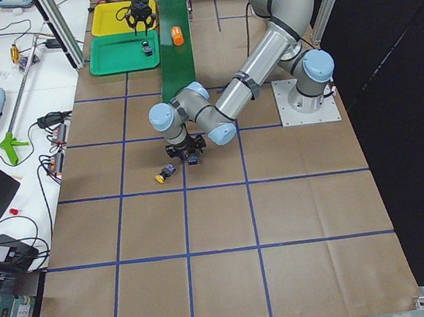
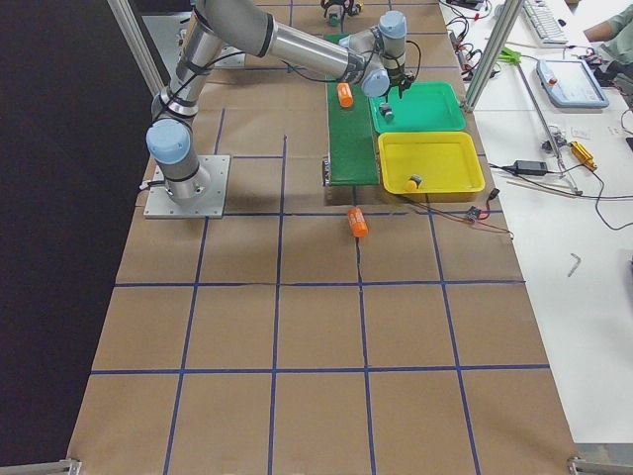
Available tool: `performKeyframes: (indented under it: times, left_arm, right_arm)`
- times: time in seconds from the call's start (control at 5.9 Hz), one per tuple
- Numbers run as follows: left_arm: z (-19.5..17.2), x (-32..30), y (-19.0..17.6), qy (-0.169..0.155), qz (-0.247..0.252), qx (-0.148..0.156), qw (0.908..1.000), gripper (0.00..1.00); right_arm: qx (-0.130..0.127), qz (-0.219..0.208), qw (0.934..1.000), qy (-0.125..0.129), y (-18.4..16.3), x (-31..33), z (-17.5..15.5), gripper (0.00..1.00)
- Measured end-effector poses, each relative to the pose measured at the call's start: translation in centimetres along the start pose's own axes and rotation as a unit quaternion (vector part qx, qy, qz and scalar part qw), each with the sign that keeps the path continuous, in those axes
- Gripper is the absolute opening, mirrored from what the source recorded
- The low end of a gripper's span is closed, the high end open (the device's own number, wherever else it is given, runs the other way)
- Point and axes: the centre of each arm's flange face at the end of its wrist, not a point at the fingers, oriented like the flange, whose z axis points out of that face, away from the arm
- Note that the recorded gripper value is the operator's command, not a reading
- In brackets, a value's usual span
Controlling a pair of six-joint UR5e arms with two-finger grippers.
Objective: Sort buttons by color to trays
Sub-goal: 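Drop green button into green tray with right while left grasps another, then place green button on conveyor with left while right returns over conveyor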
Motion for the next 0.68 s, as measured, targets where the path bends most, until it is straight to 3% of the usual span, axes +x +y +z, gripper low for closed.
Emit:
performKeyframes:
  times: [0.34,0.68]
  left_arm:
    - [-0.4,0.1,0.7,-0.023,0.006,-0.011,0.9997,0.00]
    - [-3.1,0.0,-1.3,-0.037,0.017,-0.014,0.9991,0.00]
  right_arm:
    - [-0.006,0.006,1.0000,0.002,0.1,0.8,-5.1,1.00]
    - [-0.055,0.025,0.9963,-0.061,1.7,-1.7,-12.2,1.00]
